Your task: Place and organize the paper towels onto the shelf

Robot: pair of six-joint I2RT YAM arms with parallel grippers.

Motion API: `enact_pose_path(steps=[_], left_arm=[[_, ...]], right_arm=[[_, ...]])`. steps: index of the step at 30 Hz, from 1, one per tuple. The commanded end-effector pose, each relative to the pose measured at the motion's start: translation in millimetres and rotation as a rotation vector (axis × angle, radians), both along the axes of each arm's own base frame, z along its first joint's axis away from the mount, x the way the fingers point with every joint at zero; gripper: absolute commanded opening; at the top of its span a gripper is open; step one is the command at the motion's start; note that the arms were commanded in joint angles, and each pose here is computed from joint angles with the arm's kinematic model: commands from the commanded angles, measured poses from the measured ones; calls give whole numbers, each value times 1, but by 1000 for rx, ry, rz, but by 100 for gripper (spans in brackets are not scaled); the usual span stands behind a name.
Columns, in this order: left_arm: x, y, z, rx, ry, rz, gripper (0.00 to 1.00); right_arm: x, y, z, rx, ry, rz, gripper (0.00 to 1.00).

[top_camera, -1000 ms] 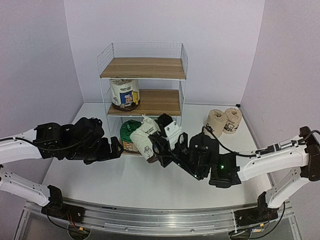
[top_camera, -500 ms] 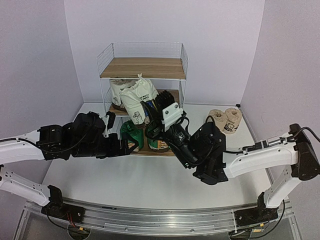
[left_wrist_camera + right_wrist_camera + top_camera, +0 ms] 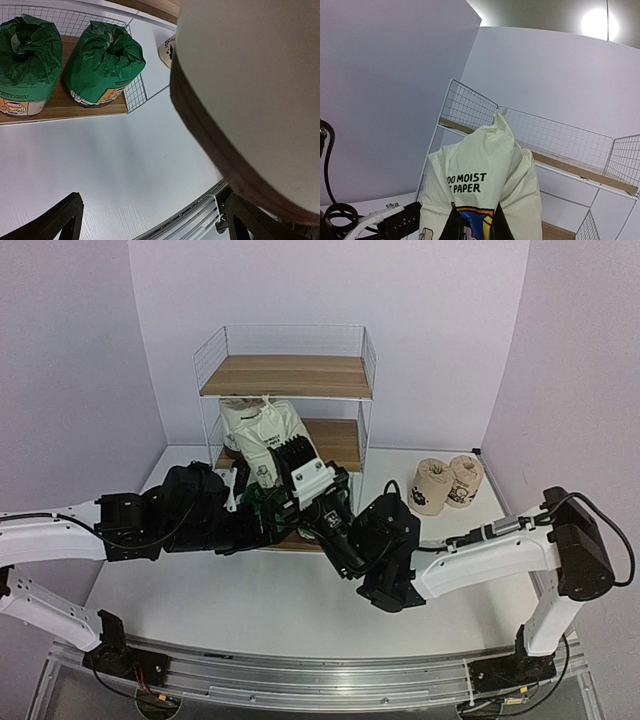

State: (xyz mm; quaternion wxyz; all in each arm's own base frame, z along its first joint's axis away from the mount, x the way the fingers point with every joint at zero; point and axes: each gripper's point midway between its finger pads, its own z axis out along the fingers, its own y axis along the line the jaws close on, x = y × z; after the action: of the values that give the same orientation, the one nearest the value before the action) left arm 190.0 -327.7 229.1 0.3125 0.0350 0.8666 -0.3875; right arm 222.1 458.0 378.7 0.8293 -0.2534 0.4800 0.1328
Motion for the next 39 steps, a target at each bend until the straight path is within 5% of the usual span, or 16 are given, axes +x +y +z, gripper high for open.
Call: enact_pose_path(steps=[1,19,39], left_arm=[[8,-13,13,-69,-8,23,100],[-5,36,-23,11,70,115,100],[-3,33,-30,24,73,113,100]], right_arm=[[8,-29,51,227,-54,-52,0],[49,-46,36,192,-44,-170,0],[72,-52,35,210,-33,-229,0]])
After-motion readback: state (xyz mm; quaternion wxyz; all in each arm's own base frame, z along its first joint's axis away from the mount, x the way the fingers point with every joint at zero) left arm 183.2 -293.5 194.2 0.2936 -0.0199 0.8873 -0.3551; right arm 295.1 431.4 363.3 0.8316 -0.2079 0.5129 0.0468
